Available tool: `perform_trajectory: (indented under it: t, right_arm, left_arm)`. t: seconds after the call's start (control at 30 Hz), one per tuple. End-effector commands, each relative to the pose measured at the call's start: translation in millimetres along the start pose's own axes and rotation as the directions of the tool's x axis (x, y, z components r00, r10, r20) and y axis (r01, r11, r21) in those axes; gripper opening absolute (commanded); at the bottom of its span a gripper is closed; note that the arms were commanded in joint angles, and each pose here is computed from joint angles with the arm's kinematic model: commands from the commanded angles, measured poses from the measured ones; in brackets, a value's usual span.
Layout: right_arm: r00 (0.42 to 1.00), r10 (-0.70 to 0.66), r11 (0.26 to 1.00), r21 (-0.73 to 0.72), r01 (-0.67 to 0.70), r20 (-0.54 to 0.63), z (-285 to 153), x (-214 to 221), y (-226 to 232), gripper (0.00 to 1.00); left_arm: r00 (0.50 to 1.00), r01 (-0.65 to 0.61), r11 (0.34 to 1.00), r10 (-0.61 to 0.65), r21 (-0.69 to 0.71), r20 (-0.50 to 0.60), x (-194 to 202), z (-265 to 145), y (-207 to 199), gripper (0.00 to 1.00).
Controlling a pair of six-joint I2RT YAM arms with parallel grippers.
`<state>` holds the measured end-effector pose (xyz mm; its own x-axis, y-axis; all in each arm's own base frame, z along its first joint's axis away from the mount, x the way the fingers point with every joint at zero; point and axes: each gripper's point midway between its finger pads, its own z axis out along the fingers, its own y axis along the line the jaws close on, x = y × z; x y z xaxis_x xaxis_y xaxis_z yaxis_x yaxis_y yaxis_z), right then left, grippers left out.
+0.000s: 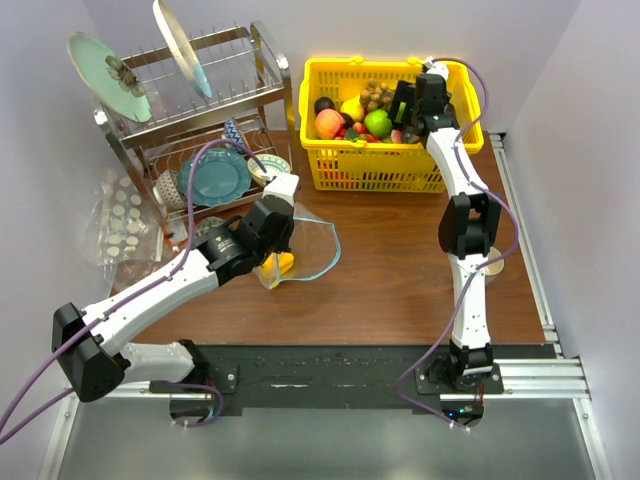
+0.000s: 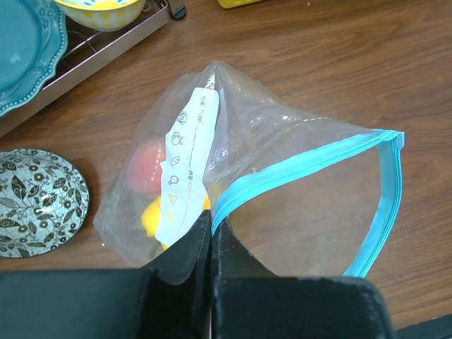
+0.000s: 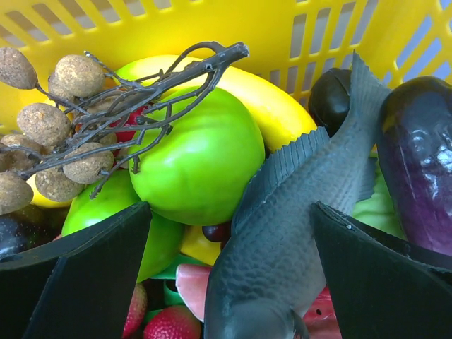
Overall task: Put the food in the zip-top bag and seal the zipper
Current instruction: Pick up the fake fish from the bin.
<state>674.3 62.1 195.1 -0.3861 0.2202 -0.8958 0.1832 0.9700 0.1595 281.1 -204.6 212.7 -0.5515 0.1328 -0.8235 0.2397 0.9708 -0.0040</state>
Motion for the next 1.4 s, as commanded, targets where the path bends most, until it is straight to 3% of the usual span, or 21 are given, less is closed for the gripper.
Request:
perform_trajectory:
  t: [0.0,0.2,0.3,0.5,0.53,0.63,0.67,0.83,1.0,1.13,1.37]
  right_arm:
    - [0.998,-0.021,0.997,0.075,0.015,0.067,0.0,-21.3,-14.7,0.97]
    - [0.993,-0.111,0.97,0.224,0.097,0.051,-26.8,-33.7,-44.7,0.92]
    - [0.988,-0.156,0.947,0.288,0.143,0.023,-35.7,-34.3,-58.4,0.99]
    - [0.978,-0.206,0.925,0.323,0.201,-0.02,-38.0,-28.0,-68.0,0.99]
    - [0.978,-0.208,0.924,0.324,0.202,-0.016,-38.2,-30.4,-67.7,0.96]
    - [0.976,-0.214,0.922,0.321,0.216,-0.041,-35.7,-23.8,-68.3,0.55]
    - [0.977,-0.21,0.925,0.314,0.213,-0.046,-36.2,-22.0,-67.5,0.37]
    - [0.988,-0.152,0.965,0.219,0.147,0.004,-52.4,-37.6,-48.8,0.13]
    - [0.997,-0.011,0.999,-0.033,0.014,0.079,-80.5,-70.7,-0.4,0.08]
    - [0.987,0.086,0.972,-0.23,-0.052,0.138,-121.4,-107.7,34.2,0.0]
    - [0.96,0.176,0.929,-0.359,-0.089,0.217,-173.4,-154.4,53.4,0.0]
  left_arm:
    - [0.997,0.04,0.999,-0.042,0.031,0.066,-25.4,-8.3,-5.0,0.0]
    - [0.997,0.041,0.999,-0.043,0.033,0.066,-26.9,-6.5,-6.5,0.0]
    - [0.997,0.043,0.998,-0.046,0.044,0.068,-28.1,-5.9,-9.0,0.0]
    - [0.997,0.045,0.998,-0.048,0.051,0.061,-26.6,-5.7,-10.5,0.0]
    - [0.997,0.046,0.998,-0.049,0.053,0.062,-26.8,-6.2,-10.7,0.0]
    - [0.997,0.051,0.997,-0.054,0.056,0.054,-25.2,-6.0,-11.4,0.0]
    - [0.997,0.054,0.997,-0.057,0.057,0.054,-24.9,-6.2,-11.6,0.0]
    - [0.997,0.054,0.997,-0.057,0.064,0.05,-24.9,-6.9,-13.2,0.0]
    - [0.996,0.067,0.995,-0.071,0.074,0.053,-27.6,-9.2,-15.0,0.0]
    - [0.997,0.069,0.994,-0.072,0.08,0.041,-24.5,-9.0,-16.0,0.0]
    - [0.995,0.083,0.994,-0.086,0.069,0.041,-17.8,-15.8,-8.0,0.0]
